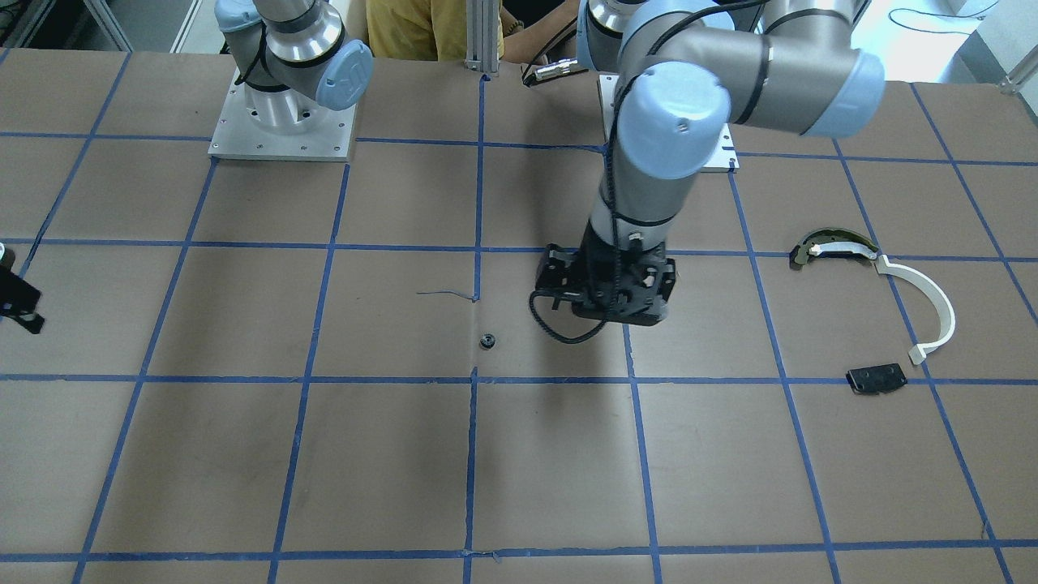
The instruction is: Place bearing gear from tray to pile
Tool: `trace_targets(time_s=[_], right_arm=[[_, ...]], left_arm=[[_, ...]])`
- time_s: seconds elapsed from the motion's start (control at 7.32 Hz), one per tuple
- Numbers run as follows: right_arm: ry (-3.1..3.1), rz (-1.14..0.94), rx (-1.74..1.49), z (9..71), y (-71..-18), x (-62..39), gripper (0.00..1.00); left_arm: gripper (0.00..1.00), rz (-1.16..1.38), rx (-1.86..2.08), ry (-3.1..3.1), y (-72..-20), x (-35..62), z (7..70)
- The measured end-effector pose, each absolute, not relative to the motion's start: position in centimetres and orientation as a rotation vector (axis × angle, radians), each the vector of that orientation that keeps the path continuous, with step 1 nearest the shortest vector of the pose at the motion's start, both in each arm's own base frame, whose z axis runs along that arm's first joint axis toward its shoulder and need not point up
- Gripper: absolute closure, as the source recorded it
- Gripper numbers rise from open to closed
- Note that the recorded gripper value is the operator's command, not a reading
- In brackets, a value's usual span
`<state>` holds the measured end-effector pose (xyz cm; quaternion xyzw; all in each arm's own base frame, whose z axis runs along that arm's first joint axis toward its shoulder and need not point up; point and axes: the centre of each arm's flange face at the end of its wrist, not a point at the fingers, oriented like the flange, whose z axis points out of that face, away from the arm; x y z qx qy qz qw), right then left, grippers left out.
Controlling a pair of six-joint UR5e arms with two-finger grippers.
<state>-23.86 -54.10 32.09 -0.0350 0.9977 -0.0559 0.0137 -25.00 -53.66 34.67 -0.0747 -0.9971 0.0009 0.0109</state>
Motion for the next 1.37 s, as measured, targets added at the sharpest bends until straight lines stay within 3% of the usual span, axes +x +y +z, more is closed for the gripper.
trace_targets(time_s=[0.27,0.68,0.96,1.23,1.37], right_arm=[[3.148,-0.217,-0.113,27.7,-51.2,-37.3,0.0],[3.183,-0.253,-0.356,24.6,-50.6,-45.6,0.01],[3.156,-0.218,-0.381,21.4,-49.6,-48.1,0.24],[3.146,-0.184,-0.373,20.1,-49.2,-48.6,0.33],[3.14,-0.174,-0.372,19.5,-49.2,-48.7,0.35]], left_arm=[[0.01,-0.034,-0.355,-3.102,-52.6,-30.0,28.5],[0.02,-0.101,-0.447,-3.099,-51.4,-33.4,21.3],[0.06,-0.156,-0.492,-3.098,-50.9,-34.8,18.2],[0.3,-0.187,-0.509,-3.098,-50.8,-35.2,16.5],[0.54,-0.19,-0.513,-3.098,-50.9,-35.3,16.3]])
